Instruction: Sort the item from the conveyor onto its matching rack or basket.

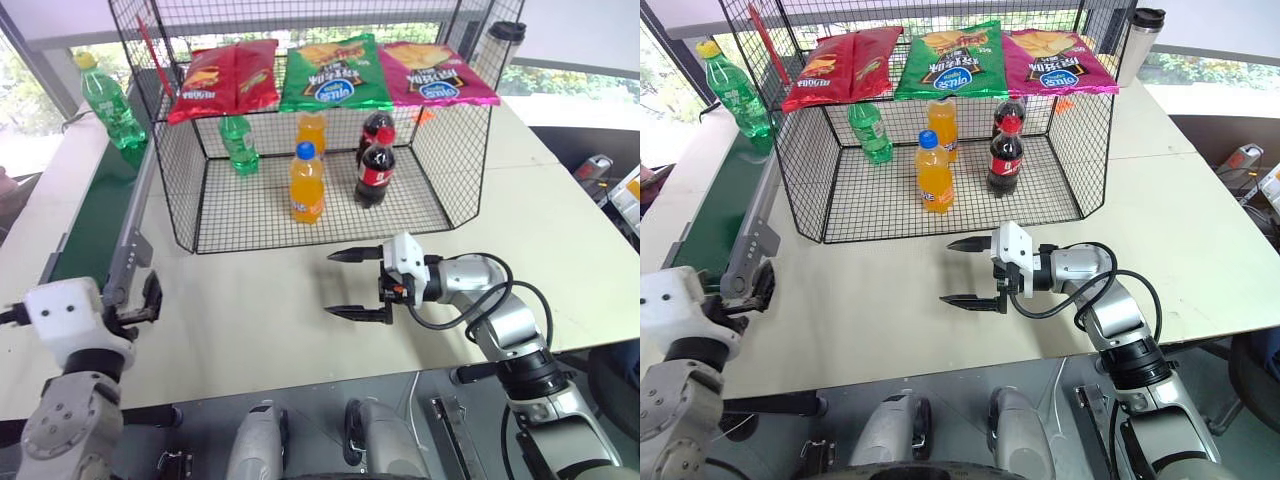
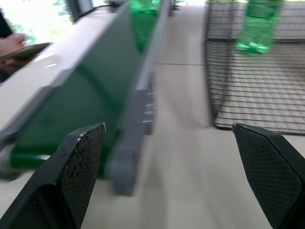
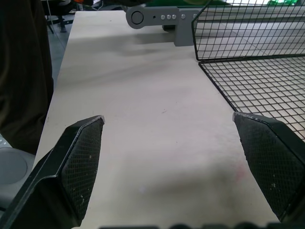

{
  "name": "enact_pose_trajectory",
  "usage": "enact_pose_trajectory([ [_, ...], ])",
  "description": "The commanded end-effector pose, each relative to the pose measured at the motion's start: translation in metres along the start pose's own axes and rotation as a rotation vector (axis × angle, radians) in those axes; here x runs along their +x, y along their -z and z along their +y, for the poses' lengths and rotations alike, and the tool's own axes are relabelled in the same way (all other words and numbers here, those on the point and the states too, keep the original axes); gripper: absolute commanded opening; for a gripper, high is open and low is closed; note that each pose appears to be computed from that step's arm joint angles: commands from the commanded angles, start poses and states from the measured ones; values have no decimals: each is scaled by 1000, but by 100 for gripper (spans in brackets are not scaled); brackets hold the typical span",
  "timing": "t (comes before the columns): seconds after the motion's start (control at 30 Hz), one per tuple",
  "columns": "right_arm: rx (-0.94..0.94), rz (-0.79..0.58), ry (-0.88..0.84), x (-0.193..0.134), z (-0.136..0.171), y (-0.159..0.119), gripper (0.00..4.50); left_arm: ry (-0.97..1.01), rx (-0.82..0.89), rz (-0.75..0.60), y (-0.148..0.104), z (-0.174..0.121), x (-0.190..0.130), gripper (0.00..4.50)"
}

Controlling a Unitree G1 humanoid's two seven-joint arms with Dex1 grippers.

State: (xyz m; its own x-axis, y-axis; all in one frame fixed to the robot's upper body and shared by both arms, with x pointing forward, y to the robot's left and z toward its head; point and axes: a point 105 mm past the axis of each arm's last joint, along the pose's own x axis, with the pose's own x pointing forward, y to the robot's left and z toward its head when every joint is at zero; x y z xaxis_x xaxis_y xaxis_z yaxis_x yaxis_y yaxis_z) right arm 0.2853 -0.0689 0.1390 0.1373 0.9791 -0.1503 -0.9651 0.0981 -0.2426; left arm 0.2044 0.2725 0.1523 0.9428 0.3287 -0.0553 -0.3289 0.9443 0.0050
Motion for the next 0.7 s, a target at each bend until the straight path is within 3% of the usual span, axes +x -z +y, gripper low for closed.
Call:
enact_pose_trajectory([
  [0.03, -35, -16, 6, -1, -3, -6, 450, -41, 1, -30, -6, 14, -3, 445],
  [0.7, -14, -11, 5, -3, 1, -2, 450, -86, 70, -39, -6, 29, 22, 445],
])
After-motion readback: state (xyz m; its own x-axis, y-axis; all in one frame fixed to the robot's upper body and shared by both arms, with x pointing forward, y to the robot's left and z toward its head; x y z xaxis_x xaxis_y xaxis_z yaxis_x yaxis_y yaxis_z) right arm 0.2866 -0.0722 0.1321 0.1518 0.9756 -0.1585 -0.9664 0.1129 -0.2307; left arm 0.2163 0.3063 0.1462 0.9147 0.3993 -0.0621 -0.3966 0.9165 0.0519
